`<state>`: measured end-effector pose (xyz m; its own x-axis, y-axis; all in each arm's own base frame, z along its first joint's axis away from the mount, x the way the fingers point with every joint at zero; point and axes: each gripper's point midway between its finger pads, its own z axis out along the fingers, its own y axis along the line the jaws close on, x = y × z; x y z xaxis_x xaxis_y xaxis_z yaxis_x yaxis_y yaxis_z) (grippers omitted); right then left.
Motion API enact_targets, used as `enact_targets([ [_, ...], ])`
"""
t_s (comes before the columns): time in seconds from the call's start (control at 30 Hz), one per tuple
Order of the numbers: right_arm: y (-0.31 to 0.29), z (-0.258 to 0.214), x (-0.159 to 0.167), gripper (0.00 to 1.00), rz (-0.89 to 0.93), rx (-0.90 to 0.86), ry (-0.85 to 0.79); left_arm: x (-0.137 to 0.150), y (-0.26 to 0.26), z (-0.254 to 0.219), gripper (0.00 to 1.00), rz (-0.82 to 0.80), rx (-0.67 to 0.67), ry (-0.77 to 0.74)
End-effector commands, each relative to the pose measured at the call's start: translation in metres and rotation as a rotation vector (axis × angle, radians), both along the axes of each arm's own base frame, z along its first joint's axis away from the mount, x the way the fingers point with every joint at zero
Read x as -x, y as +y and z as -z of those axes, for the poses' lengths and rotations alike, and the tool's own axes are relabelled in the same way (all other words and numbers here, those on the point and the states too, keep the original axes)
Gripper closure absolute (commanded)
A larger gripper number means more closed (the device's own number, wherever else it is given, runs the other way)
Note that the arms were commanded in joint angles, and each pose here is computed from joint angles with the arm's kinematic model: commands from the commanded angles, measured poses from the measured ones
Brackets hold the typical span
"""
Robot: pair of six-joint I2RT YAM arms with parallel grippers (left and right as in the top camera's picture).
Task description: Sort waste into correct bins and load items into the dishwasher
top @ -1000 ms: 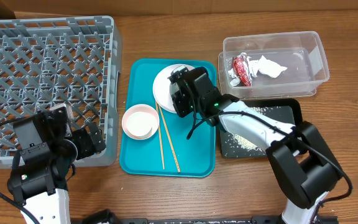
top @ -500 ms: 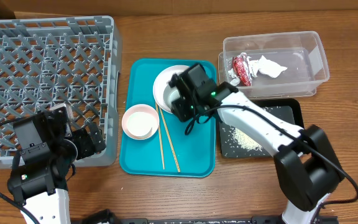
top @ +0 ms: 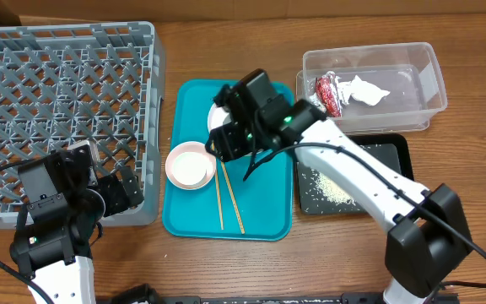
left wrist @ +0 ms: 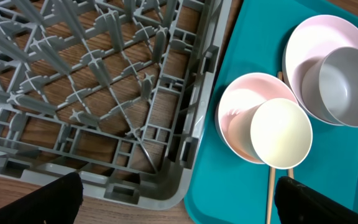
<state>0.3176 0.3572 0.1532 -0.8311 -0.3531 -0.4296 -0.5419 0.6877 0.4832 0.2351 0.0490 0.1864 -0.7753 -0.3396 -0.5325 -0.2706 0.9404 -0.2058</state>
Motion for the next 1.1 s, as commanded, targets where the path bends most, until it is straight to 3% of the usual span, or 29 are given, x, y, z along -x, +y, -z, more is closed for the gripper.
enact_targets([
  [0.0, 0.012, 0.006, 0.008, 0.39, 0.031, 0.052, -0.022, -0.003, 0.0, -0.01, 0.0, 0.014, -0.004, -0.03],
  [0.13, 0.026, 0.032, 0.02, 0.39, 0.039, 0.097, 0.017, -0.003, 0.0, -0.009, 0.0, 0.014, -0.003, -0.029],
  [0.27, 0.027, 0.063, 0.022, 0.5, 0.101, 0.163, 0.07, -0.003, 0.0, -0.009, 0.0, 0.014, -0.003, -0.029],
  [0.37, 0.028, 0.076, 0.021, 0.51, 0.121, 0.178, 0.095, -0.003, 0.0, -0.009, 0.0, 0.013, -0.003, -0.028],
  [0.43, 0.029, 0.081, 0.02, 0.58, 0.12, 0.181, 0.096, -0.003, 0.0, -0.009, 0.0, 0.013, -0.003, -0.028],
  [0.67, 0.028, 0.08, 0.015, 0.96, 0.128, 0.17, 0.088, -0.003, 0.0, -0.009, 0.0, 0.013, -0.003, -0.028],
  [0.9, 0.007, 0.05, -0.005, 0.96, 0.189, 0.137, 0.066, -0.003, 0.0, -0.009, 0.0, 0.013, -0.003, -0.028],
  [1.07, -0.027, -0.012, -0.03, 0.96, 0.277, 0.042, -0.008, -0.004, 0.0, -0.01, 0.0, 0.014, -0.004, -0.031],
])
